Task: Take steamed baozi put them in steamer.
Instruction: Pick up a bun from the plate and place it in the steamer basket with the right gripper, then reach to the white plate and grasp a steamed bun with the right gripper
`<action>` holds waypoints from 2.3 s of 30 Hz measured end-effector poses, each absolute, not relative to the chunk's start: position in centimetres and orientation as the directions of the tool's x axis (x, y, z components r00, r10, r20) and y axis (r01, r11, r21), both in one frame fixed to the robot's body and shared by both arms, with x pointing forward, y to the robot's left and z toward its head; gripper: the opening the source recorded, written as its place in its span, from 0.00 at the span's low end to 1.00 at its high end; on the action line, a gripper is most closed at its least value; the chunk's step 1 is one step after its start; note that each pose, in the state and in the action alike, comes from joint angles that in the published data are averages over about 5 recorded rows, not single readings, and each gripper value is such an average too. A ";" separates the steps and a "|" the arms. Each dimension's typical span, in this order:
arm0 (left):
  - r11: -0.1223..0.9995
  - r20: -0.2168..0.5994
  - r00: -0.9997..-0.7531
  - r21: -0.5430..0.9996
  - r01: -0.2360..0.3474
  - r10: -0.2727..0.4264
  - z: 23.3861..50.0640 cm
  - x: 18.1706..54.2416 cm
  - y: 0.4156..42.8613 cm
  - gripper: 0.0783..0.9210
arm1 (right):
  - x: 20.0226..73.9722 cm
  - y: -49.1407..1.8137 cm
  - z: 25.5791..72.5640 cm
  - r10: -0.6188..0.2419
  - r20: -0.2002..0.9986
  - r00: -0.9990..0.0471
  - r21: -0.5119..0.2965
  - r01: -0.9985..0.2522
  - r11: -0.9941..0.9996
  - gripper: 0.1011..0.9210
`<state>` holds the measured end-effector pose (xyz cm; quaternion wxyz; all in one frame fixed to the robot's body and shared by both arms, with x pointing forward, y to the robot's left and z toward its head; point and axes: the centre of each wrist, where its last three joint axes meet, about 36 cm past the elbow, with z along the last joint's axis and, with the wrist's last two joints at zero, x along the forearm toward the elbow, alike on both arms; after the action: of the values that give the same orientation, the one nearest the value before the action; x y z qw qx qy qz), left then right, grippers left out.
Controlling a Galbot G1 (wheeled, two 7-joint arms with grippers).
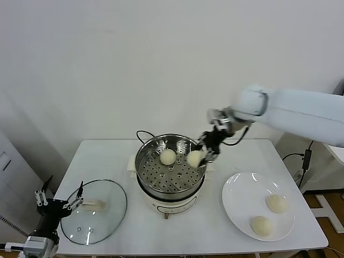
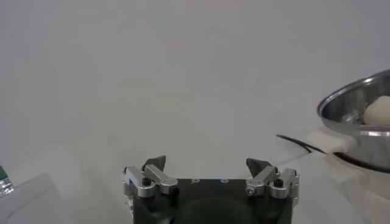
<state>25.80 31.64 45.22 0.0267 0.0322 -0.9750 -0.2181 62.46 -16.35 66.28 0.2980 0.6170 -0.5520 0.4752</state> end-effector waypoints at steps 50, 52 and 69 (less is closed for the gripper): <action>0.904 0.038 -0.997 0.426 -0.041 -0.063 45.0 26.3 31.3 0.88 | 63.7 -29.2 69.7 -0.212 0.974 -0.082 -0.130 -0.967 -0.220 0.88; 0.904 0.039 -0.997 0.426 -0.041 -0.063 45.0 26.3 31.2 0.88 | 62.8 -31.2 68.3 -0.190 0.980 -0.066 -0.110 -0.968 -0.228 0.88; 0.897 0.052 -0.996 0.440 -0.040 -0.070 45.0 25.7 31.2 0.88 | 56.3 -38.2 53.4 -0.092 0.991 0.099 0.071 -0.961 -0.266 0.88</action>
<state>25.71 31.19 44.95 0.0334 0.0284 -0.9734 -0.2249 56.31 -38.18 53.38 0.4238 0.6082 -0.4331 0.5127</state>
